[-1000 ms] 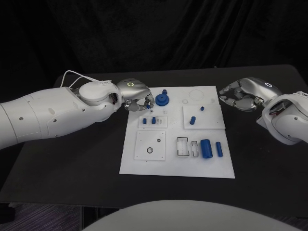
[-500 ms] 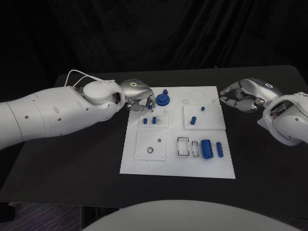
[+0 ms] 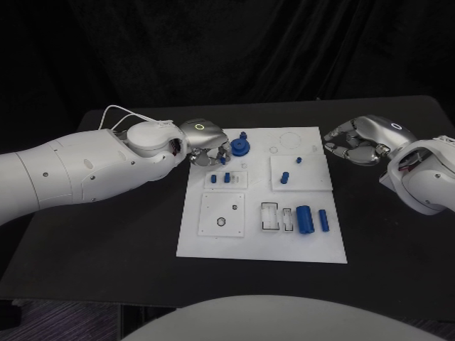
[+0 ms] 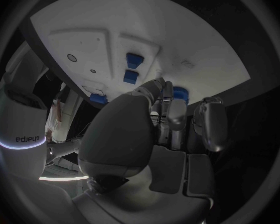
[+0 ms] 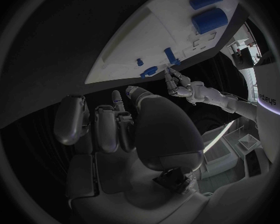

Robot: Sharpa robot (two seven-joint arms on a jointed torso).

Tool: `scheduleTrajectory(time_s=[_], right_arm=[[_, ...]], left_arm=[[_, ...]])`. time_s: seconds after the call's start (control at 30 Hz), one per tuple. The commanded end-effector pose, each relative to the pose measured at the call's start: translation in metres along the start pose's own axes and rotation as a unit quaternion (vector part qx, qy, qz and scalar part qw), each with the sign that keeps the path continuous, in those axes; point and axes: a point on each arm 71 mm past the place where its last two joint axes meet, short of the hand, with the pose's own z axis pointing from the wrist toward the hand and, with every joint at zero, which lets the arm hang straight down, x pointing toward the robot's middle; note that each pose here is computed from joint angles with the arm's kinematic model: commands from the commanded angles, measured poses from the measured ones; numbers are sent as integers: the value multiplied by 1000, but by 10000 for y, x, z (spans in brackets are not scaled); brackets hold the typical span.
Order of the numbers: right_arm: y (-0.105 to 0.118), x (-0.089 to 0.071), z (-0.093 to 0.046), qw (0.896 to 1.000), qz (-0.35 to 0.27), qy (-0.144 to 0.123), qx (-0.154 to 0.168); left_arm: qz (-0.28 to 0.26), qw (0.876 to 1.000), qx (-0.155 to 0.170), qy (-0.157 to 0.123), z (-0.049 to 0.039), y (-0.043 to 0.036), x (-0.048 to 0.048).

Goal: Assemble the parts on the task board

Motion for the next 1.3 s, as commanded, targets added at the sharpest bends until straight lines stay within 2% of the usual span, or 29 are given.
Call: scheduleTrajectory(time_s=[0.03, 1.3], right_arm=[[-1, 18, -7, 1000, 0, 5, 4], [-15, 36, -17, 1000, 0, 11, 6]], left_arm=[[-2, 1000, 7, 6, 19, -27, 10], [-7, 1000, 5, 22, -13, -32, 64]])
